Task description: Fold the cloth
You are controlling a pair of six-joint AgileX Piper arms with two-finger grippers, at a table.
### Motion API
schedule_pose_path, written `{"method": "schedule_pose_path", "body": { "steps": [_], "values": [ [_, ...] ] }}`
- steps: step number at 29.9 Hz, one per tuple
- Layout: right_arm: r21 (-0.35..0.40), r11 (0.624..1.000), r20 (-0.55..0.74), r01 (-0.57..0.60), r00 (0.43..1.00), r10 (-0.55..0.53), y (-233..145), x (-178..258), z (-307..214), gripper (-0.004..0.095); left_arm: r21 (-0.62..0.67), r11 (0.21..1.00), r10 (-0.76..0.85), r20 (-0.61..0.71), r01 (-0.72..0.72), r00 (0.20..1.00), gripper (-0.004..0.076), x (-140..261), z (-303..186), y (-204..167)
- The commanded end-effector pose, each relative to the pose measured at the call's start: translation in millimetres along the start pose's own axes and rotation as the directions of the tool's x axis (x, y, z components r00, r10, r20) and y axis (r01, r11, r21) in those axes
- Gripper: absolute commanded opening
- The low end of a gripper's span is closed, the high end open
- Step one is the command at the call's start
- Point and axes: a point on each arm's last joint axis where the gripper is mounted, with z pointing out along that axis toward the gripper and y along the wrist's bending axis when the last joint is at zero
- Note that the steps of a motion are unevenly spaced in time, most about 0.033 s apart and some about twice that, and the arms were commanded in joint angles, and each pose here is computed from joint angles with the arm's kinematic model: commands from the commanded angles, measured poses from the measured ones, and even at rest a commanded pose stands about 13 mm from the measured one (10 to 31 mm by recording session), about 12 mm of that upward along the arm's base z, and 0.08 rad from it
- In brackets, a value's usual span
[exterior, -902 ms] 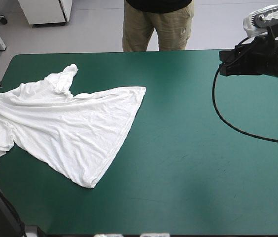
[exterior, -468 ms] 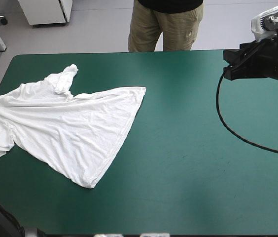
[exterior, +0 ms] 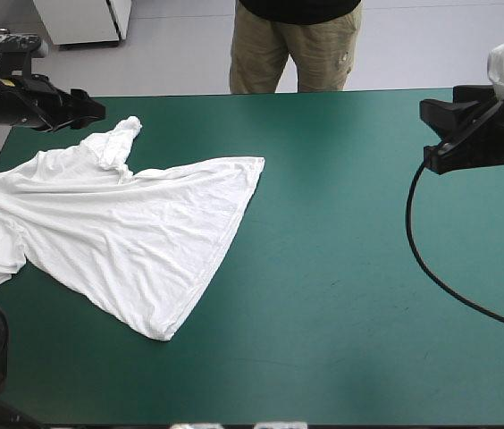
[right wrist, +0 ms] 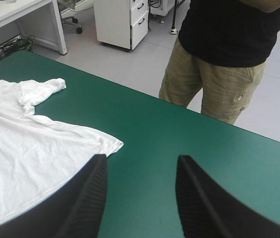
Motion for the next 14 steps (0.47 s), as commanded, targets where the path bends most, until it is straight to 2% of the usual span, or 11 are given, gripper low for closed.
{"method": "schedule_pose_path", "body": {
  "steps": [1,8,14],
  "values": [
    [0.009,1.000,0.101,0.003,0.995,-0.004,3.9,-10.6,-13.0,0.0414,0.087,0.993,0.069,0.088,-0.076,0.994,0.0470,10.1,-58.9,-65.5],
    [0.010,1.000,0.093,0.024,0.995,-0.025,4.0,-9.8,-13.0,0.0414,0.171,0.971,0.171,-0.008,-0.167,0.985,0.0470,75.6,-76.5,-114.1],
    [0.006,1.000,0.094,0.022,0.995,-0.023,4.3,-9.9,-13.0,0.0414,0.148,0.965,0.239,-0.150,-0.217,0.960,0.0470,157.4,-53.5,-112.5]
  ]
}}
